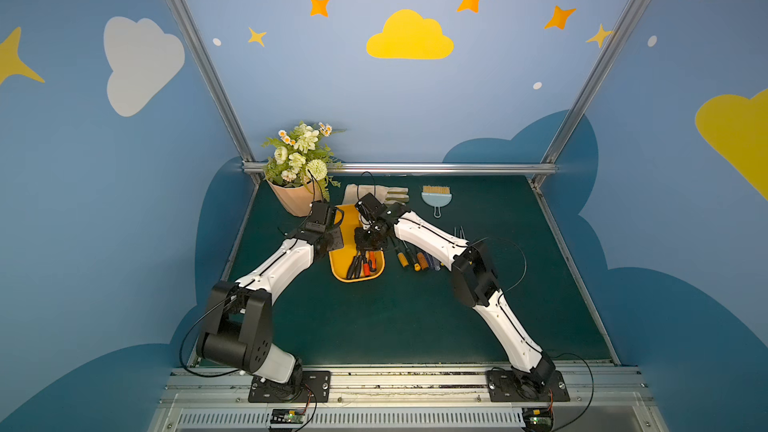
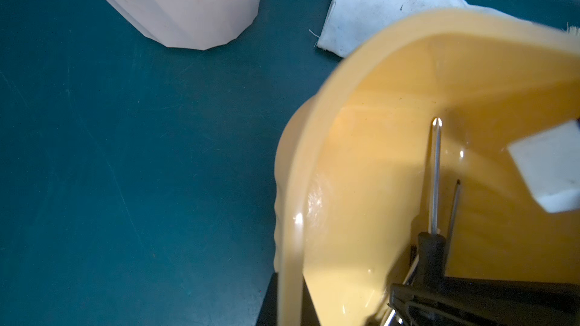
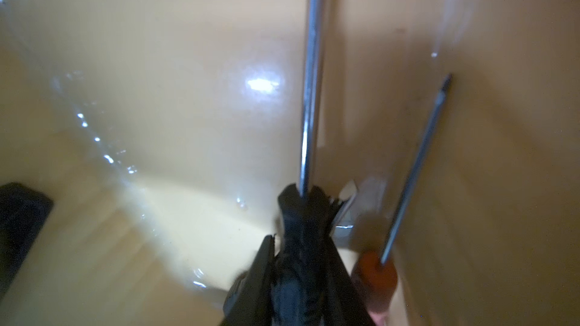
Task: Take out the screwdriver from the storage box
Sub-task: Pick up the screwdriver from the storage box.
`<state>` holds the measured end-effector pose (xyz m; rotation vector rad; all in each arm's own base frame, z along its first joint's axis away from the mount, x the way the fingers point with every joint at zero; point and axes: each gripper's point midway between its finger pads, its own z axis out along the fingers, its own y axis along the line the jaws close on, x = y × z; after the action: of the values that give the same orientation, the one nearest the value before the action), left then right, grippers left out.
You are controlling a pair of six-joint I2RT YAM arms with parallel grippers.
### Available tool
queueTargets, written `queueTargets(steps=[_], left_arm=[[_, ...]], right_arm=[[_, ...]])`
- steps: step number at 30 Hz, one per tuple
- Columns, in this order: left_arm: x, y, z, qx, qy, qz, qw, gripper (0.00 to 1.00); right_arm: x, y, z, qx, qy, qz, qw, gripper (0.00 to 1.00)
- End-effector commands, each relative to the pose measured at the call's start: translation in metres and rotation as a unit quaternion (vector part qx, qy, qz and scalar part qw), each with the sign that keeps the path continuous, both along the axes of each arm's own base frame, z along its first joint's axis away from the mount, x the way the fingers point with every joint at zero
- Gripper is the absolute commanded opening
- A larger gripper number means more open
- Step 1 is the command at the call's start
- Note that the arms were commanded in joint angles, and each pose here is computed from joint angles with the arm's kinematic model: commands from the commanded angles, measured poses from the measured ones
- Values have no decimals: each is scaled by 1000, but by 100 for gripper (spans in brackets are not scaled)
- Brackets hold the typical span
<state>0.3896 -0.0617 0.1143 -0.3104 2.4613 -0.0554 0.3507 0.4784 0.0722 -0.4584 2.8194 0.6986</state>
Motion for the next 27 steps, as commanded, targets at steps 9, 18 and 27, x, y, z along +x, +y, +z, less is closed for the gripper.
queueTargets(steps=[9,18,27], left_arm=[[4,4,2,-5,1,16,1000,2],[0,15,0,6,8,36,999,2],[-4,30,-1,16,14,53,998,2]], right_arm=[[-20,0,62,49,-65,67,994,0],[-25,-10,89,59,-105,101,988,0],[-20,-45,80,0,-108,144,984,0]])
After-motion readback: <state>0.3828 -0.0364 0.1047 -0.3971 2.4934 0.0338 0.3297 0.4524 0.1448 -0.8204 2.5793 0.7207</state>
